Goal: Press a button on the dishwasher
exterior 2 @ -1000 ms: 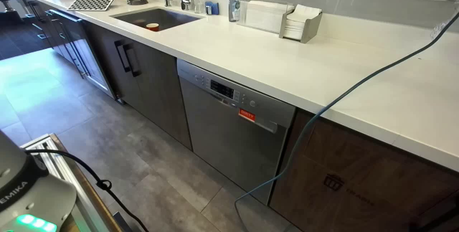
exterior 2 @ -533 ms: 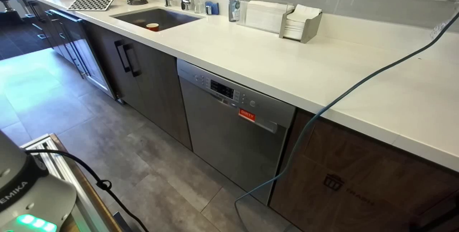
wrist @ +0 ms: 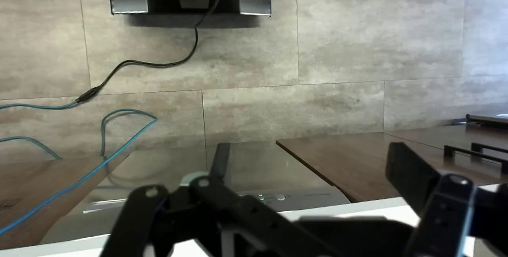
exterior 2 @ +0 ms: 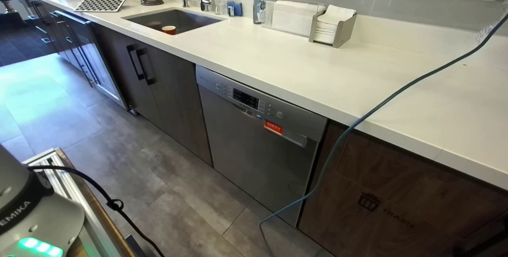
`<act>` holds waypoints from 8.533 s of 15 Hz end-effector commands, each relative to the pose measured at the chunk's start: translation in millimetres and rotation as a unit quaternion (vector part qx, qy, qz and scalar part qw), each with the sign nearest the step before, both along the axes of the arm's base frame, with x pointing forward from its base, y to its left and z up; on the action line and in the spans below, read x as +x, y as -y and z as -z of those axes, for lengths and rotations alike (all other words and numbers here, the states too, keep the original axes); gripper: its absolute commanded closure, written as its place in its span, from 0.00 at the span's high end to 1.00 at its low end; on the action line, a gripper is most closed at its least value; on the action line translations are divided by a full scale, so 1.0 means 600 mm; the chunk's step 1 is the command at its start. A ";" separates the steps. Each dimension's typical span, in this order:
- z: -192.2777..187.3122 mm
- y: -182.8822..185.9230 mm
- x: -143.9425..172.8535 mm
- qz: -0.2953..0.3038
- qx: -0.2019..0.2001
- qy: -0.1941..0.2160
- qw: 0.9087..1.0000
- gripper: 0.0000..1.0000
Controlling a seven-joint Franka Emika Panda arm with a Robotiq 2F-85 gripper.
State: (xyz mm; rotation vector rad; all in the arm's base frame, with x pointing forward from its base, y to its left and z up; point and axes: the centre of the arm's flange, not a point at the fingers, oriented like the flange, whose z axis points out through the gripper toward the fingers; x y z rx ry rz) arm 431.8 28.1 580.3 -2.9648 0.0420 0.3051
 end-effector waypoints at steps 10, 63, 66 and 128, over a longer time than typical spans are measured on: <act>0.225 -0.199 0.075 -0.256 -0.095 -0.038 0.961 1.00; 0.538 -0.227 -0.013 -0.456 -0.158 0.221 0.847 1.00; 0.555 -0.236 -0.016 -0.471 -0.162 0.217 0.840 1.00; 0.735 -0.292 0.118 -0.533 -0.365 0.247 0.722 0.00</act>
